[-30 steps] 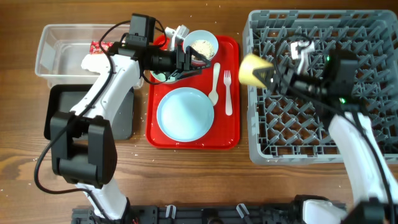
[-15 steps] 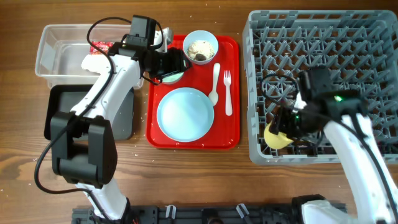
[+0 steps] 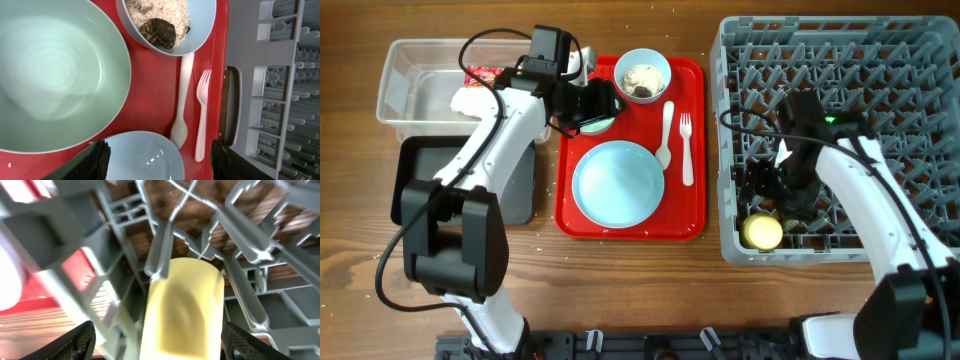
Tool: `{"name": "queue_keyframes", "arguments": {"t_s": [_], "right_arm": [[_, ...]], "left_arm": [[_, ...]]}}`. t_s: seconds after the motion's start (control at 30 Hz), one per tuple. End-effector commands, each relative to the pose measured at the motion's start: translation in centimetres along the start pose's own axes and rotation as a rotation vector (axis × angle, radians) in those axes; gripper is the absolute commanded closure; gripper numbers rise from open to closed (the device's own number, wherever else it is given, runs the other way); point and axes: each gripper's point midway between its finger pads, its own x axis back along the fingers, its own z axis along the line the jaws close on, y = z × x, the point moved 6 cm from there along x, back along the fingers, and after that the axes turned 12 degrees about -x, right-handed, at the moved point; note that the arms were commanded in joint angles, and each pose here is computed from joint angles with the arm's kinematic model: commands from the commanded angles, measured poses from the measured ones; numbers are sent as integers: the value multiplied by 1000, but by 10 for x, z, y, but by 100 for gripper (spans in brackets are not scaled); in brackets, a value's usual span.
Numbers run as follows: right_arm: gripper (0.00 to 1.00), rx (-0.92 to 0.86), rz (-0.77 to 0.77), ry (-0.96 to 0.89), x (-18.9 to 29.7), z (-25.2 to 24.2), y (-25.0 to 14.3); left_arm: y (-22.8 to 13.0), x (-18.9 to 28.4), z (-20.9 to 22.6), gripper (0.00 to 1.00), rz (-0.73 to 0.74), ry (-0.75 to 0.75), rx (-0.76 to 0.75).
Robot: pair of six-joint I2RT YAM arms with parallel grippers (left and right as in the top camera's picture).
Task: Sort waste into correct bins and load items into the dishwasher rack
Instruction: 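Pass the yellow cup to the right gripper and place it in the rack, then grasp the white bowl with rice using the left gripper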
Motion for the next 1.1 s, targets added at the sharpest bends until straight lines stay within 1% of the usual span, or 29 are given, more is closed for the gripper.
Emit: {"name": "queue_keyframes", "arguments": {"t_s": [0.0,0.1,0.13,0.17,0.23,0.3,0.37,0.4,0.47,0.5,0.57,0.7,0.77,0.8,0.87,0.97,1.07], "right_arm": [[19,86,-148,121,55,14,0],[19,166,-262,233,97,32,6],[21,189,-293,304,107,43,10],[23,235,-324,397,114,59,14],[25,278,-358,465,119,77,16],[26,333,-359,487,113,100,11],[27,389,-328,487,97,126,4],[27,363,-312,469,84,139,5],[28,364,-312,485,75,153,10],[30,367,-319,494,71,160,13],[31,354,-331,515,66,170,21],[30,293,-410,517,85,157,31],[27,249,-448,518,104,134,36],[27,246,-470,517,114,123,37],[26,227,-521,503,135,93,35],[23,161,-597,434,155,57,24],[23,151,-599,402,158,46,13]], "left_arm": [[3,8,-3,35,-23,6,-18],[10,32,-6,35,-83,7,-54],[13,44,-8,35,-113,7,-60],[16,57,-11,35,-144,7,-65],[15,70,-11,35,-162,18,-61],[7,72,-3,35,-127,81,-32],[-5,70,6,35,-66,147,2],[-11,70,11,35,-39,188,16],[-14,71,16,35,-27,225,23],[-13,71,16,34,-28,232,23],[-8,71,16,36,-53,227,12],[7,66,7,42,-127,247,-96],[18,59,0,40,-154,333,-140],[25,55,-7,40,-156,344,-189],[43,38,-24,37,-161,366,-276],[71,-15,-52,36,-140,342,-399],[72,-65,-71,36,-98,381,-532]]}}
